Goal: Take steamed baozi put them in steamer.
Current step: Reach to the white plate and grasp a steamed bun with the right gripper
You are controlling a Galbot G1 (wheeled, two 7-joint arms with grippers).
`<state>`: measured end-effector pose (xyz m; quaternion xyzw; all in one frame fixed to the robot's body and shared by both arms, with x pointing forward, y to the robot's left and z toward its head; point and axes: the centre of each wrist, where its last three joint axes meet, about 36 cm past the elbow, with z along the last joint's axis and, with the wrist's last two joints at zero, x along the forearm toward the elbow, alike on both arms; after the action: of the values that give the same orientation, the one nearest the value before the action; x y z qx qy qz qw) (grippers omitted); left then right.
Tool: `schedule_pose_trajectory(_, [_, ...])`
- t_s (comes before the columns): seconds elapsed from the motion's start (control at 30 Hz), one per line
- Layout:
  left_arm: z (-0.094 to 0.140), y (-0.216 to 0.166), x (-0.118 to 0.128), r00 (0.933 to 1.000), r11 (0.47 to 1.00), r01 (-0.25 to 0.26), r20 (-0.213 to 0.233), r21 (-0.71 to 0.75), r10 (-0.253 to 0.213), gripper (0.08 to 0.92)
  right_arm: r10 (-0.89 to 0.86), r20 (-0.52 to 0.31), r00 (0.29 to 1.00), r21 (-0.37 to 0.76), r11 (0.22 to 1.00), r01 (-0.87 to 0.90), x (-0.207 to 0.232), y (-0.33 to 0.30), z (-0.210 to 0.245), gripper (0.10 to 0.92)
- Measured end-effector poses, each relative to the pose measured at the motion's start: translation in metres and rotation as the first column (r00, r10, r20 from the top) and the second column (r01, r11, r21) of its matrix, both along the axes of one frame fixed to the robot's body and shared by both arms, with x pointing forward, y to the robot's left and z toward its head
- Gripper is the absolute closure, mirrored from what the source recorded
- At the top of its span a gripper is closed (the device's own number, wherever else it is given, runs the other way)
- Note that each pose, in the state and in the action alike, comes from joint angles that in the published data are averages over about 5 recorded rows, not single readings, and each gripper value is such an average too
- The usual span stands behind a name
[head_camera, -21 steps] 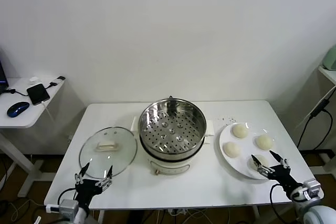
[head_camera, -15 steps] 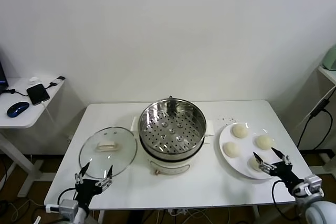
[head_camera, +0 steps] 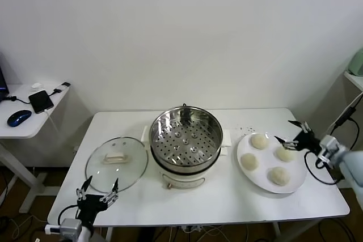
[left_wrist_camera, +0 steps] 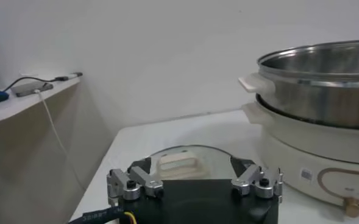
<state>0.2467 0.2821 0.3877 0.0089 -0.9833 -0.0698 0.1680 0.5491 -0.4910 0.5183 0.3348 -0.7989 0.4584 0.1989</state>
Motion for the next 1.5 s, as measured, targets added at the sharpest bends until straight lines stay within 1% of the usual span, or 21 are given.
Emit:
schedule_pose_trajectory(0.13, [0.001,0.0,-0.004,0.9999,1.0,-0.013,-0.001,0.0,0.013,0.177,0.101,-0.096,0.99,-0.152,0.982,-0.114,0.041,0.007,0.021,0.2])
schedule_pose_trajectory(0.3, [0.003,0.002,-0.008,0.9995,1.0,-0.031,-0.008,-0.001,0.031,0.177,0.152,-0.229,0.961,-0.28,0.936,-0.215,0.083,0.02,0.027,0.2])
schedule_pose_trajectory(0.5, [0.004,0.005,-0.012,0.9989,0.999,-0.043,-0.016,-0.002,0.043,0.177,0.169,-0.357,0.919,-0.355,0.885,-0.301,0.117,0.042,0.018,0.2])
schedule_pose_trajectory(0.63, [0.003,0.004,-0.013,0.9987,0.999,-0.048,-0.018,-0.004,0.048,0.177,0.171,-0.412,0.895,-0.374,0.864,-0.338,0.133,0.056,0.009,0.2])
schedule_pose_trajectory(0.8, [0.003,0.003,-0.014,0.9985,0.999,-0.051,-0.019,-0.009,0.051,0.177,0.17,-0.448,0.878,-0.378,0.853,-0.359,0.144,0.069,-0.005,0.2])
schedule_pose_trajectory(1.07, [0.003,0.003,-0.013,0.9985,0.999,-0.051,-0.021,-0.01,0.051,0.177,0.16,-0.48,0.863,-0.376,0.851,-0.367,0.149,0.078,-0.024,0.2])
schedule_pose_trajectory(1.5, [0.0,0.002,-0.013,0.9985,0.999,-0.048,-0.028,-0.015,0.048,0.177,0.146,-0.482,0.864,-0.381,0.853,-0.357,0.152,0.088,-0.055,0.2])
